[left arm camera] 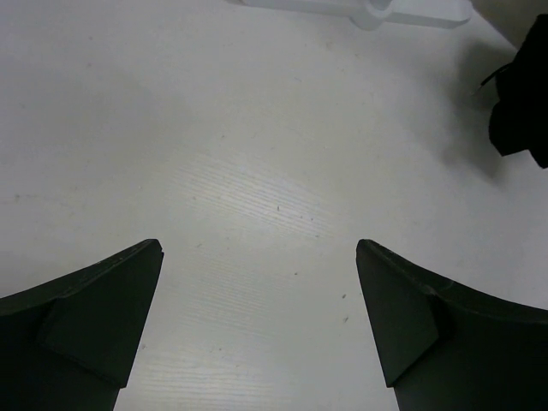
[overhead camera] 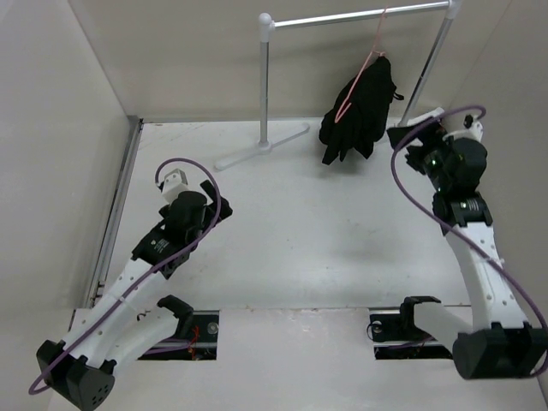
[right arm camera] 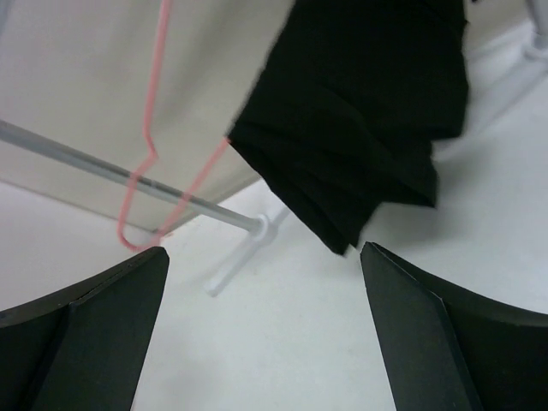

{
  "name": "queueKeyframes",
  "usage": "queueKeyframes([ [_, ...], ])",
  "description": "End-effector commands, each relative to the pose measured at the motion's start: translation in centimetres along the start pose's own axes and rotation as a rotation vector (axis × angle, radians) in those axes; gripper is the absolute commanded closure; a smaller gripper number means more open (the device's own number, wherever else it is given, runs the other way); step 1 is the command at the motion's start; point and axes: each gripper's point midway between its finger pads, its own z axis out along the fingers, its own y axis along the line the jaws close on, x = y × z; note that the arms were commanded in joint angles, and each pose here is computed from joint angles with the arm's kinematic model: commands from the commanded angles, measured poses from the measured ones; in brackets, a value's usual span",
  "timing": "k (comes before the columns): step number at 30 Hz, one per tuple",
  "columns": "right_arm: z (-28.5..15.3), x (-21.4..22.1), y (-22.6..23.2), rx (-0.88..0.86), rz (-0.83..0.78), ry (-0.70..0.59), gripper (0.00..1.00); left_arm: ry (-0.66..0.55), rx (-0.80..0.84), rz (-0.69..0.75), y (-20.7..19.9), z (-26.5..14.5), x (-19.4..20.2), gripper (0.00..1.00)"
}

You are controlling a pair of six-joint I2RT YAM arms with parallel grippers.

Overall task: Place the trousers on the hanger
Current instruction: Reset both arms

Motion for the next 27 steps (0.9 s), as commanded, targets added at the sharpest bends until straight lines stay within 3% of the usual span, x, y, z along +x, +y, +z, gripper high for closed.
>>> queueKeyframes([
  [1,-3.3,2.3,-4.6,0.146,-0.042,-0.006,0.0,0.022,-0.037,0.006,0.9,-0.5,0.0,0.0],
  [7,-9.5,10.4,-13.3,0.412,-0.005,0.108,0.0,0.11,-0.129,0.044,3.3,0.1,2.6,0.0],
  [11,-12.7,13.7,-16.1,0.493,0.034,0.132,0.0,0.138,-0.147,0.044,3.8,0.5,3.6,0.0],
  [17,-14.3,14.0,-16.6,0.507,0.04,0.082,0.0,0.146,-0.128,0.045,3.3,0.9,4.2,0.0],
  [27,-14.0,14.2,-16.9,0.532,0.018,0.111,0.0,0.199,-0.122,0.071,2.9,1.6,5.8,0.0],
])
